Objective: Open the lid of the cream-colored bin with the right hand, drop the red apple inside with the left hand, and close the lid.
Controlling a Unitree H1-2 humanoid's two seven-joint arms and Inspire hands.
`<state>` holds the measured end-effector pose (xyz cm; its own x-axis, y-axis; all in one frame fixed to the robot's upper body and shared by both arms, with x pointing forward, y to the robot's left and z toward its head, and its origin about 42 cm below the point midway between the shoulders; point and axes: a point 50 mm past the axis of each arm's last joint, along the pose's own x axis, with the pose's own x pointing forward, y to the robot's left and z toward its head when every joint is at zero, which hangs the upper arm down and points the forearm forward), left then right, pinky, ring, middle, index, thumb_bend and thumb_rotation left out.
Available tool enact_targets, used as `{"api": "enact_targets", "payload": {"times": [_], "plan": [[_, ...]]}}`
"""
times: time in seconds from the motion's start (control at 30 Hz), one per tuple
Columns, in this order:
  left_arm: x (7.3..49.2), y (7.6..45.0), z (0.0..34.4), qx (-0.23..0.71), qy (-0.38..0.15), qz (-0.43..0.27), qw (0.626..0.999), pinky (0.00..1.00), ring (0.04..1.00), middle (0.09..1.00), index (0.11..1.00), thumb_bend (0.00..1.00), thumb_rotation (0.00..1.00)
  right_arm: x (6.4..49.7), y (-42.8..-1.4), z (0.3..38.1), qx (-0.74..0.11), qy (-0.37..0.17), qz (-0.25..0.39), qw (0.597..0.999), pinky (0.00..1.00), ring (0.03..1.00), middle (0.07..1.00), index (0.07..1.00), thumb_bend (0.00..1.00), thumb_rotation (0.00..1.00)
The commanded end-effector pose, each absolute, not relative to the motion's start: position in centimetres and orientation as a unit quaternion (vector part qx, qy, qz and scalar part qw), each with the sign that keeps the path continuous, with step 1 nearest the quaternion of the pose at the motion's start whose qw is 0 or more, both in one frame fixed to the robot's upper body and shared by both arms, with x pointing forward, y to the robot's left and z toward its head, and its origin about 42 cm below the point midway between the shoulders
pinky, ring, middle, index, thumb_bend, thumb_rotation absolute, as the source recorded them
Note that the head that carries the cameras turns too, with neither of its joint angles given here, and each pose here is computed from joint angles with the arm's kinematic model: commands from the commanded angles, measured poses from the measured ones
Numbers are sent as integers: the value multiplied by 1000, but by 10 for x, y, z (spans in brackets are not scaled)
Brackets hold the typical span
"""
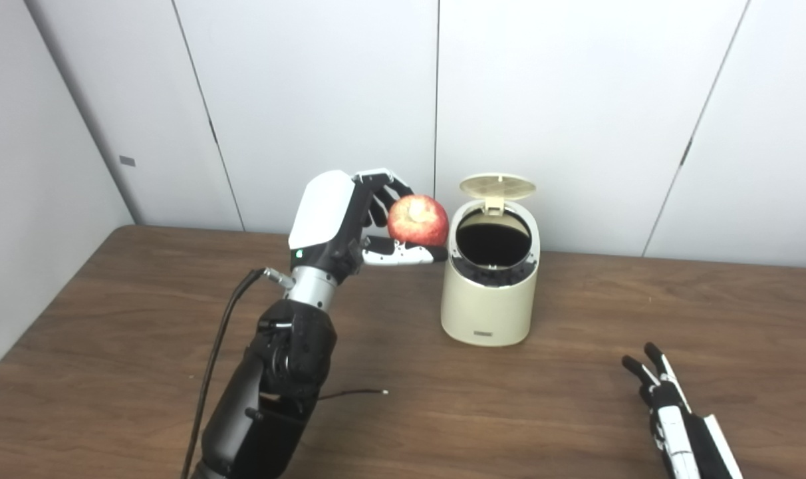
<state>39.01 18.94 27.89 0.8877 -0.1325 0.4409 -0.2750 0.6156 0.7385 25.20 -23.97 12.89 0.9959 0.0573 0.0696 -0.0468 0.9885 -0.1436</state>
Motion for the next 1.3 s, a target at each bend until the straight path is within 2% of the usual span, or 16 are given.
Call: {"api": "enact_targets", "payload": {"times": [0.0,0.2,0.53,0.87,1.03,1.13,1.23,1.27], "plan": [[394,184,306,434,-282,56,854,391,419,434,501,504,0,255,-237,131,-65,-45,28,996,1000,1000,930,994,605,1000],[399,172,308,418,-274,61,864,396,428,441,510,504,0,258,-233,129,-50,-47,31,997,1000,1000,935,992,606,1000],[405,152,295,390,-268,68,878,324,390,436,518,500,0,261,-223,134,-56,-62,26,996,1000,987,932,981,622,1000],[416,144,276,389,-246,53,886,331,372,436,498,500,0,265,-216,137,-28,-72,21,997,1000,1000,955,972,634,1000],[419,139,270,396,-240,56,885,325,381,448,516,501,0,265,-217,137,-29,-75,14,997,1000,1000,963,970,621,1000],[421,137,266,408,-236,59,880,370,406,472,493,504,0,265,-218,136,-25,-79,16,996,1000,1000,965,976,618,1000],[423,135,263,423,-238,59,872,509,490,524,456,500,0,265,-219,136,-27,-83,15,996,1000,1000,964,979,614,1000],[423,135,262,424,-239,60,871,519,501,526,451,499,0,265,-219,136,-28,-84,15,996,1000,1000,964,980,613,1000]]}}
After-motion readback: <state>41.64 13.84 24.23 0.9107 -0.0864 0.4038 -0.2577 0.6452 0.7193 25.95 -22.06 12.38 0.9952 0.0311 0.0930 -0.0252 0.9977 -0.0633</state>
